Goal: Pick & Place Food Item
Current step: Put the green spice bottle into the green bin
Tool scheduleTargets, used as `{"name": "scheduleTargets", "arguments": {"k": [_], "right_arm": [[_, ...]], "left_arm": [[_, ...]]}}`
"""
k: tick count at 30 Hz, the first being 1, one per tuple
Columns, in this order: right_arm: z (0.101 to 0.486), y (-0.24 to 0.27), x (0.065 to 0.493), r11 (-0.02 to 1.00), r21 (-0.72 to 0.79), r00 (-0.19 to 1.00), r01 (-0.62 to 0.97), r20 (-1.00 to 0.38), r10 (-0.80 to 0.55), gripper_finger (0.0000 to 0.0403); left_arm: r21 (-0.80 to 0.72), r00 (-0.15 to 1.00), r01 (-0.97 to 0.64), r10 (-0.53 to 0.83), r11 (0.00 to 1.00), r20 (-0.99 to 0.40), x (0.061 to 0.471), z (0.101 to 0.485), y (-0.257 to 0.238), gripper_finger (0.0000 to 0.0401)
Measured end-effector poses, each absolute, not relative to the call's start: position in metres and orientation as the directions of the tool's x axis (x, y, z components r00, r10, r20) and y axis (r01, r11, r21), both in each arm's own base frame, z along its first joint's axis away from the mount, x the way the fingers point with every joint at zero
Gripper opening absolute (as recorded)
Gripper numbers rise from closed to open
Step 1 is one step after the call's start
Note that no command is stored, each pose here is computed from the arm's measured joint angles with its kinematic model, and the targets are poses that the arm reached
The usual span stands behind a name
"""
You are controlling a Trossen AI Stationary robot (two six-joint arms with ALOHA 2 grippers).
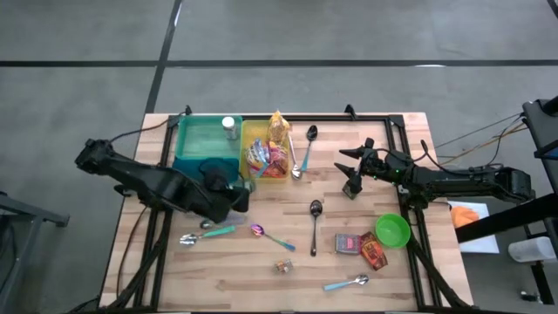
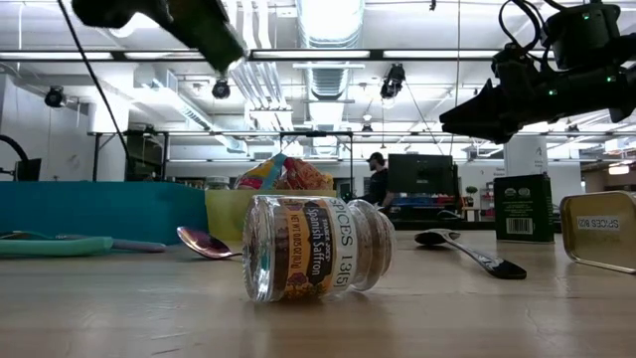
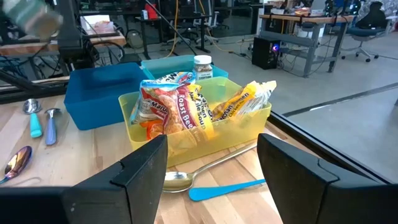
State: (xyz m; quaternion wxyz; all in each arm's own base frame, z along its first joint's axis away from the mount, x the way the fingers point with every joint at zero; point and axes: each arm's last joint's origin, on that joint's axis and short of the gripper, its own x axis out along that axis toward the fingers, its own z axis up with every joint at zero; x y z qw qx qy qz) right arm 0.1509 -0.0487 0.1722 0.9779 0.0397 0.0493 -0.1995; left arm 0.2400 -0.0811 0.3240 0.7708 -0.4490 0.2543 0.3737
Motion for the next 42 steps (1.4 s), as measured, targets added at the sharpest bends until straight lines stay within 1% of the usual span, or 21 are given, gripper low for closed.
{"name": "scheduleTargets", "arguments": {"k": [5,9,13,16,19,22,27,32,38,42], "right_arm": [[0.172,-0.049,0.151,0.917,0.058,0.916,0.394,-0.112,-0.386,0.0246],[0.172,-0.049,0.151,0.917,0.058,0.916,0.394,-0.112,-0.386,0.0246],[0.172,-0.049,0.151,0.917,0.058,0.916,0.394,-0.112,-0.386,0.0246],[0.172,-0.049,0.151,0.917,0.058,0.916,0.394,-0.112,-0.386,0.0246],[0.172,-0.049,0.151,0.917,0.058,0.916,0.394,-0.112,-0.386,0.0246],[0.172,-0.049,0.151,0.917,0.058,0.916,0.394,-0.112,-0.386,0.0246],[0.172,-0.049,0.151,0.917,0.058,0.915,0.395,-0.112,-0.387,0.0246],[0.172,-0.049,0.151,0.917,0.058,0.915,0.395,-0.112,-0.387,0.0246],[0.172,-0.049,0.151,0.917,0.058,0.916,0.394,-0.112,-0.386,0.0246],[0.172,-0.049,0.151,0.917,0.058,0.916,0.394,-0.113,-0.386,0.0247]], "left_arm": [[-0.425,0.662,-0.725,0.377,0.542,-0.648,0.220,0.347,-0.071,0.0185],[-0.344,0.720,-0.636,0.370,0.691,-0.587,0.208,0.362,-0.066,0.0185],[-0.214,0.743,-0.546,0.351,0.810,-0.569,0.201,0.369,-0.063,0.0185],[-0.144,0.763,-0.491,0.345,0.859,-0.547,0.197,0.374,-0.062,0.0185],[-0.093,0.767,-0.461,0.344,0.882,-0.541,0.195,0.376,-0.061,0.0185],[-0.080,0.767,-0.454,0.343,0.887,-0.541,0.195,0.375,-0.061,0.0185],[-0.119,0.771,-0.468,0.339,0.876,-0.540,0.198,0.375,-0.062,0.0185],[-0.124,0.771,-0.472,0.340,0.873,-0.538,0.197,0.375,-0.062,0.0185],[-0.119,0.759,-0.522,0.396,0.845,-0.516,0.196,0.378,-0.053,0.0185],[-0.127,0.735,-0.579,0.449,0.805,-0.508,0.193,0.381,-0.038,0.0185]]}}
